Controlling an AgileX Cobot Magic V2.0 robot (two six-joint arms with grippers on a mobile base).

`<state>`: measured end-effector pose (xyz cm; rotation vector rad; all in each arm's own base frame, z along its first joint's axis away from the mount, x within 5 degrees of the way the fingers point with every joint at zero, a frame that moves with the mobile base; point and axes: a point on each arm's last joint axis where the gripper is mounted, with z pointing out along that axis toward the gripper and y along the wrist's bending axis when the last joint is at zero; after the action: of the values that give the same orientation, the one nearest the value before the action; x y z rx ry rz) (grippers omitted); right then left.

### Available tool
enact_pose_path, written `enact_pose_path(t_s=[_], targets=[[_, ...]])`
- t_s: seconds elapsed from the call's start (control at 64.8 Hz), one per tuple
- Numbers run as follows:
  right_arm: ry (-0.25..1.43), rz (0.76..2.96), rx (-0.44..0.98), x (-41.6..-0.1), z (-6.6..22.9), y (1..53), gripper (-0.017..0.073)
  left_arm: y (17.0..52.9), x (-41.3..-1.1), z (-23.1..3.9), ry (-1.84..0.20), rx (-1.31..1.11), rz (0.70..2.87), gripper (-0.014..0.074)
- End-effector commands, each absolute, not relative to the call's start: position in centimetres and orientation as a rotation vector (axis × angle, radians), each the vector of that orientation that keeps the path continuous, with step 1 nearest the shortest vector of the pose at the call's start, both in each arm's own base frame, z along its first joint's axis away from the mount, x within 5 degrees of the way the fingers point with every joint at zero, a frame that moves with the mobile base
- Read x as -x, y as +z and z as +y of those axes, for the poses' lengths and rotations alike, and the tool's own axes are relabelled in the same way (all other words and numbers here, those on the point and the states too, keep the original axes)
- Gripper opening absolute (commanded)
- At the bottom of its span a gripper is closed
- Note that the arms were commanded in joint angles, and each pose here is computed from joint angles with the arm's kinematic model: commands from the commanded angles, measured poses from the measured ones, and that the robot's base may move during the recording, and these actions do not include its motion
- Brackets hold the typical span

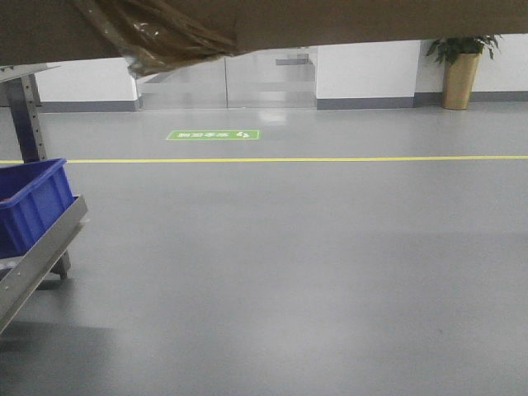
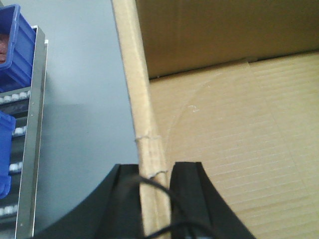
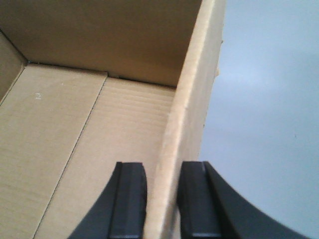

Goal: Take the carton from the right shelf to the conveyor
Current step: 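Hold the carton with both grippers while the base drives away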

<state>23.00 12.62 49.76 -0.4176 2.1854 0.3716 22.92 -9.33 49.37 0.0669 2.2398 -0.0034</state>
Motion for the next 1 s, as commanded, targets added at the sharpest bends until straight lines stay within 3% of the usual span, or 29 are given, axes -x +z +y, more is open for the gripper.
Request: enact_pose_path(t_s=[0.0,0.988], targets=[[0.466,2.089,0.423,-22.65,13.25,50.86,-0.0066,49.92,-22.71,-10.03,-0.083,-0.108,2.197,-0.0008],[0.466,2.089,0.423,-22.72,13.29,50.82,-0.0066,49.92,-22.71,-10.01,-0.081,-0.107,2.196,-0.0008]])
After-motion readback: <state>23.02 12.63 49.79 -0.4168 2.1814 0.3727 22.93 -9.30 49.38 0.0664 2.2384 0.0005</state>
